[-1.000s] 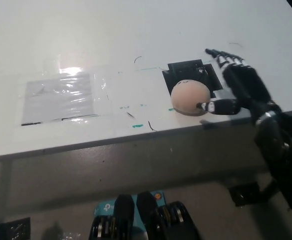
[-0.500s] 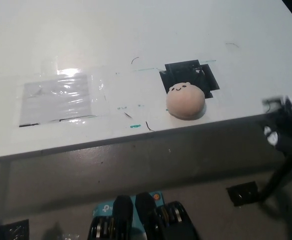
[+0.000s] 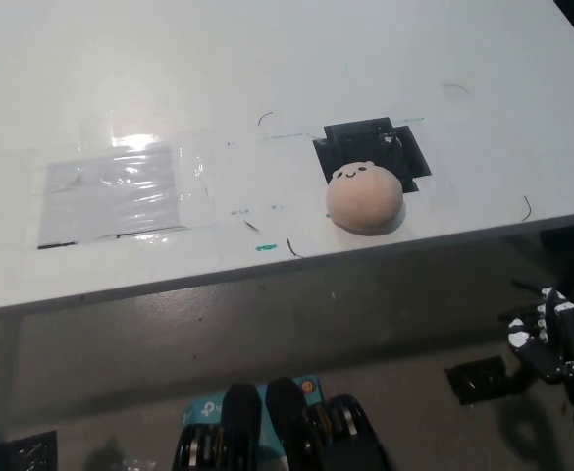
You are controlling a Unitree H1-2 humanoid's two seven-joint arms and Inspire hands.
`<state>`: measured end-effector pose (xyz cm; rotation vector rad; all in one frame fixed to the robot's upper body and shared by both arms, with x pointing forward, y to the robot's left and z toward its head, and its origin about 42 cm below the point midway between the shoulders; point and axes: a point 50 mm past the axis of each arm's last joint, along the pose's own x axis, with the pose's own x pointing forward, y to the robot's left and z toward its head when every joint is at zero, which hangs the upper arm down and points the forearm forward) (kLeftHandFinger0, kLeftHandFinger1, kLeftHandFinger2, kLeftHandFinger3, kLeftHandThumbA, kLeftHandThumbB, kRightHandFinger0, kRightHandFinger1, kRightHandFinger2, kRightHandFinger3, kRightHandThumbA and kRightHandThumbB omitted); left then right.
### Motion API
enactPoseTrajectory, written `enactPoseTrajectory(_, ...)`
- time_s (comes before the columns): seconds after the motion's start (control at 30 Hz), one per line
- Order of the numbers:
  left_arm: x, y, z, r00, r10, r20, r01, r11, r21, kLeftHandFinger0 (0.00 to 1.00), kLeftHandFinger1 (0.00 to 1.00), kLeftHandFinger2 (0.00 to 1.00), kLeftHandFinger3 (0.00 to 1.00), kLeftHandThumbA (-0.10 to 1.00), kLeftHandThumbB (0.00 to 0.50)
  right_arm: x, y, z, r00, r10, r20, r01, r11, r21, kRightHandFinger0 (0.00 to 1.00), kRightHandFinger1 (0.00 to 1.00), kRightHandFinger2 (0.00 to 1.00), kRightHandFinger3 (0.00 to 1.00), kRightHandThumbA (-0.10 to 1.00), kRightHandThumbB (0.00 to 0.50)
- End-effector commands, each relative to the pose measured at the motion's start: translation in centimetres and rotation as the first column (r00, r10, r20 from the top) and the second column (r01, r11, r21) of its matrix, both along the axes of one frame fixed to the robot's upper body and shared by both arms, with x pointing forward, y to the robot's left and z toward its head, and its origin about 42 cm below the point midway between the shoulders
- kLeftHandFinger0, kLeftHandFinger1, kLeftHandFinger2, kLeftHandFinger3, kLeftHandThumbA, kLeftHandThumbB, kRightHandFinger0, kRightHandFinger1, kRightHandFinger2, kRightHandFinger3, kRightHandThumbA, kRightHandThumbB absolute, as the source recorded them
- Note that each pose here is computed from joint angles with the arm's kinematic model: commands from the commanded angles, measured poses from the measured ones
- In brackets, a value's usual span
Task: The robot uses its right hand to grab and squeeze a pink dumpling toy kept on the black mask on the desk
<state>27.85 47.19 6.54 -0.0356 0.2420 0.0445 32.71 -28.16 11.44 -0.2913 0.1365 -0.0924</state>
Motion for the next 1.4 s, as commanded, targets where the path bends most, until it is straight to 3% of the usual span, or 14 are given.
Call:
enactPoseTrajectory(0.0, 0.0, 0.8, 0.9, 0.999, -0.001, 0.035, 0.0, 1.0, 0.013, 0.0, 0.02, 0.14, 0.13, 1.0, 0.5, 0.8, -0.5, 0.1, 0.998, -0.058, 0.021, 0.054, 0.985, 0.167, 0.24, 0.35, 0.49, 0.82, 0.21, 0.125)
enactPoseTrajectory(0.07, -0.2, 0.8, 0.9, 0.999, 0.006, 0.037, -0.006, 1.0, 0.015, 0.0, 0.01, 0.12, 0.12, 1.0, 0.5, 1.0, -0.3, -0.5, 0.998, -0.059, -0.004, 0.059, 0.978, 0.2, 0.18, 0.29, 0.45, 0.76, 0.21, 0.128)
enactPoseTrajectory(0.23, -0.6, 0.8, 0.5, 1.0, 0.006, 0.027, -0.007, 1.0, 0.025, 0.0, 0.03, 0.12, 0.12, 1.0, 0.5, 0.8, 0.0, -0.7, 0.999, -0.035, -0.005, 0.035, 0.977, 0.21, 0.12, 0.24, 0.44, 0.75, 0.15, 0.11)
enactPoseTrajectory(0.3, -0.4, 0.7, 0.6, 1.0, 0.007, 0.029, -0.007, 1.0, 0.003, 0.0, 0.03, 0.12, 0.11, 1.0, 0.5, 1.0, 0.0, -0.6, 0.999, -0.036, -0.01, 0.038, 0.977, 0.209, 0.15, 0.27, 0.45, 0.74, 0.15, 0.118)
enactPoseTrajectory(0.5, -0.5, 0.7, 0.4, 1.0, 0.019, 0.019, -0.019, 1.0, 0.016, 0.0, 0.01, 0.11, 0.11, 1.0, 0.5, 1.4, -0.1, -0.6, 0.999, -0.031, -0.01, 0.033, 0.978, 0.207, 0.11, 0.22, 0.42, 0.74, 0.15, 0.12)
enactPoseTrajectory(0.97, -1.2, 0.6, 0.2, 1.0, 0.009, 0.021, -0.009, 1.0, 0.006, 0.0, 0.03, 0.11, 0.11, 1.0, 0.5, 1.2, -0.2, -0.6, 0.999, -0.025, -0.035, 0.032, 0.973, 0.228, 0.11, 0.22, 0.41, 0.72, 0.1, 0.087)
enactPoseTrajectory(1.1, -1.1, 0.8, 0.0, 1.0, 0.008, 0.016, -0.008, 1.0, 0.012, 0.0, 0.04, 0.13, 0.13, 1.0, 0.5, 1.3, -0.2, -0.5, 0.999, -0.031, -0.036, 0.038, 0.974, 0.224, 0.12, 0.24, 0.45, 0.75, 0.06, 0.079)
enactPoseTrajectory(1.37, -1.2, 0.7, -0.1, 1.0, 0.003, 0.019, -0.003, 1.0, 0.003, 0.0, 0.04, 0.12, 0.12, 1.0, 0.5, 1.3, -0.3, -0.7, 0.999, -0.027, -0.043, 0.036, 0.973, 0.229, 0.09, 0.2, 0.41, 0.75, 0.06, 0.082)
